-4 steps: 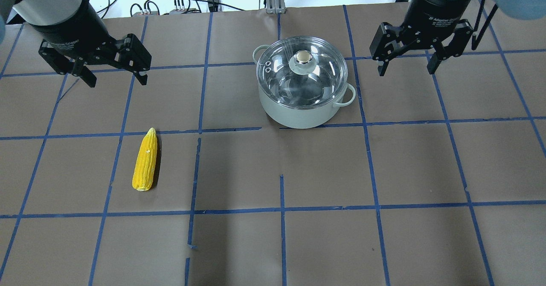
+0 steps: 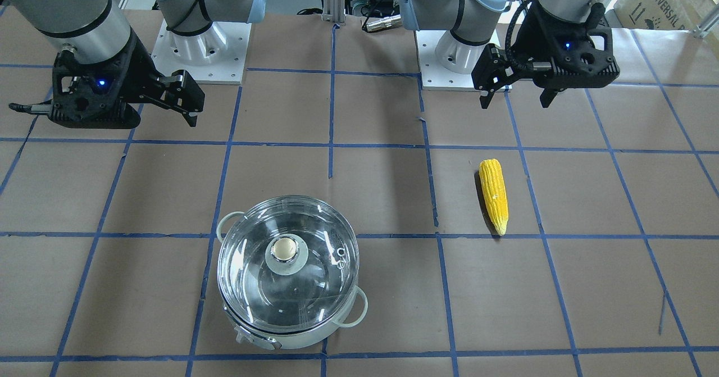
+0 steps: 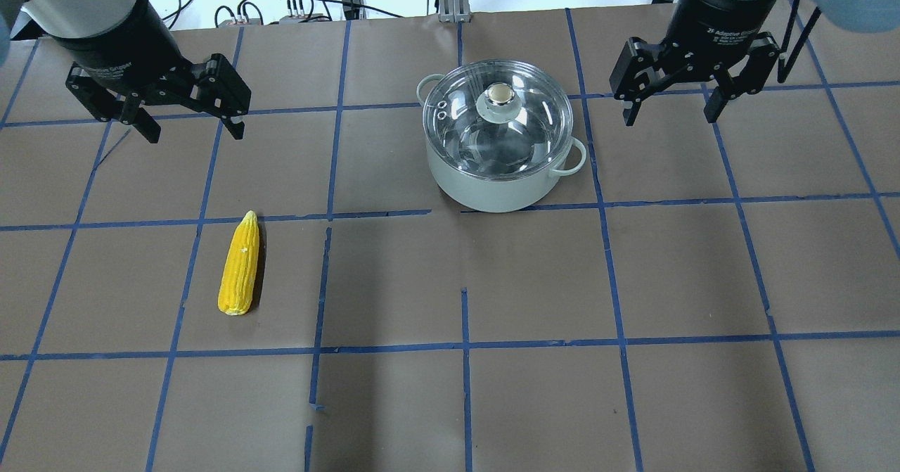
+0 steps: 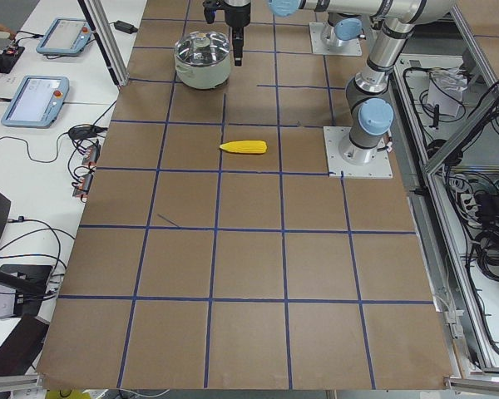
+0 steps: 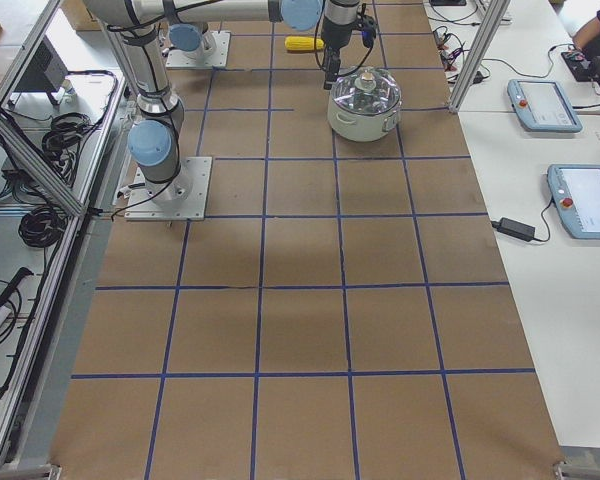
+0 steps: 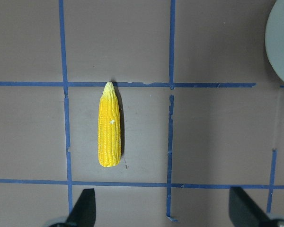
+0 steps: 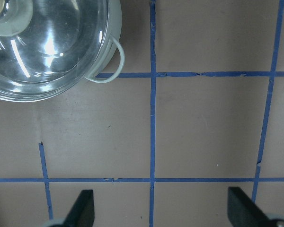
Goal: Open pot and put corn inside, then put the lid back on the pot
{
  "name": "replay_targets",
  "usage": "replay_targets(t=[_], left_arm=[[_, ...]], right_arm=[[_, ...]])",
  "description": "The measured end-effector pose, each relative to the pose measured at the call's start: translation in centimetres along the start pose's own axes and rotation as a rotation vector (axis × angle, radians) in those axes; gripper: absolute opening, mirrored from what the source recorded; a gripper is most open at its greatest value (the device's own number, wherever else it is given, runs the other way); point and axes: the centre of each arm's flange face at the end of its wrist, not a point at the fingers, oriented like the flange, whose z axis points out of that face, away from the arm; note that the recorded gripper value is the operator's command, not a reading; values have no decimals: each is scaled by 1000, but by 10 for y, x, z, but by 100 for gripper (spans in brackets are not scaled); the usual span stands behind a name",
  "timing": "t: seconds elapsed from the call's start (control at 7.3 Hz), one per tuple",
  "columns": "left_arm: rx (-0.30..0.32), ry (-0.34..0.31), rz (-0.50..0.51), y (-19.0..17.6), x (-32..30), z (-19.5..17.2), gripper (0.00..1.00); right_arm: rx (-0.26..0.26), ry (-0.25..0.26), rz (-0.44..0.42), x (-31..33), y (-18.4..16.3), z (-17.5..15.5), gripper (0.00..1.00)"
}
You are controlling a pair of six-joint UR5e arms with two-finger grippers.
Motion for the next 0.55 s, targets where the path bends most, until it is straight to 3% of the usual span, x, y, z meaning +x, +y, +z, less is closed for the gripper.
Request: replay_targets(t=[0.27,0.55], left_arm=[[0,1,0,0,0,0,100],[2,1,1,1,1,-1,100]], right_arm=[[32,-6,16,-4,-4,-4,100],[89,-25,51,-56,-31,17,100]])
